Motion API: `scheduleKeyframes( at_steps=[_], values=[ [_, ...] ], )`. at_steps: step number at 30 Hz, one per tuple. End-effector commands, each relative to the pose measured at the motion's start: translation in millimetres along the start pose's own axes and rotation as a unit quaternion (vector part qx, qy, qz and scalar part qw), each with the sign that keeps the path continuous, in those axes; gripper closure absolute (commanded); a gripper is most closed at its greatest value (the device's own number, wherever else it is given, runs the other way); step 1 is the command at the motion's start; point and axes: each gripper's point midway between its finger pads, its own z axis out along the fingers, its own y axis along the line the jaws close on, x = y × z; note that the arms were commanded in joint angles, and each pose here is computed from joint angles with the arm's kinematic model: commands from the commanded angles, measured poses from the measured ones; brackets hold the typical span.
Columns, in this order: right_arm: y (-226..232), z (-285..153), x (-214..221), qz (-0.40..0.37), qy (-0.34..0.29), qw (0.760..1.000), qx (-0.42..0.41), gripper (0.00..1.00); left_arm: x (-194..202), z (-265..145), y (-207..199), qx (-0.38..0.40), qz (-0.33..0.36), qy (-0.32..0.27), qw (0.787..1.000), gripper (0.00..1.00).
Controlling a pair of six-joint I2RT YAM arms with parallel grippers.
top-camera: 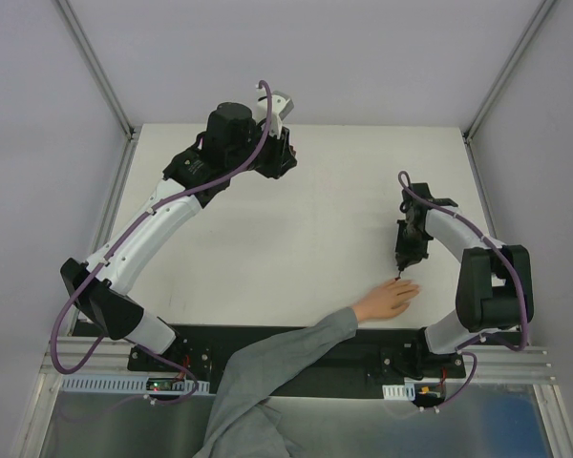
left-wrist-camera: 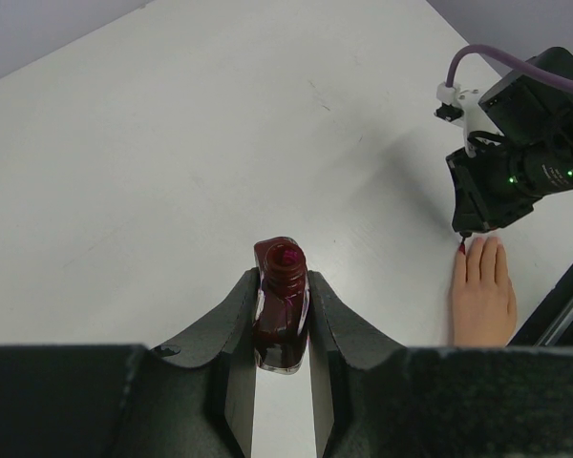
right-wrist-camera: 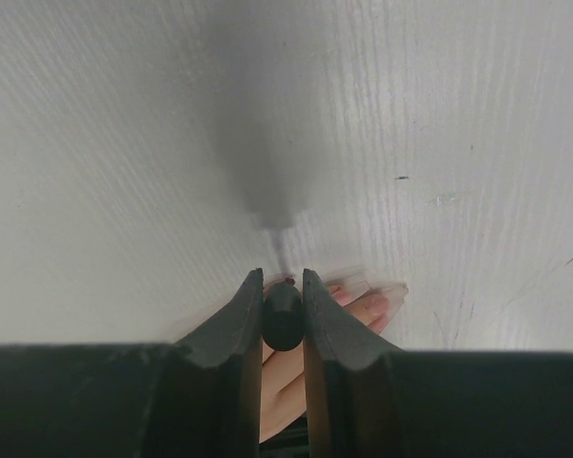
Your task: Paint the nails
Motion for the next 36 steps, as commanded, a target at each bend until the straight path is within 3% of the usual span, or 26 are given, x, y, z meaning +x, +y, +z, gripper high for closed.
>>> scheduleKeyframes(
  at_steps=[1,36],
  values=[
    [5.3,-3.5,1.5,-0.004,0.003,1.0,-0.008,1.0,-19.2,-16.2,-5.9,0.001,0.012,-0.037,0.999,1.0],
    [-6.0,-12.1,10.5,0.006,0.0,1.0,0.005,1.0,-17.5,-20.4,-7.0,0.001,0.013,-0.039,0.999,1.0]
  ],
)
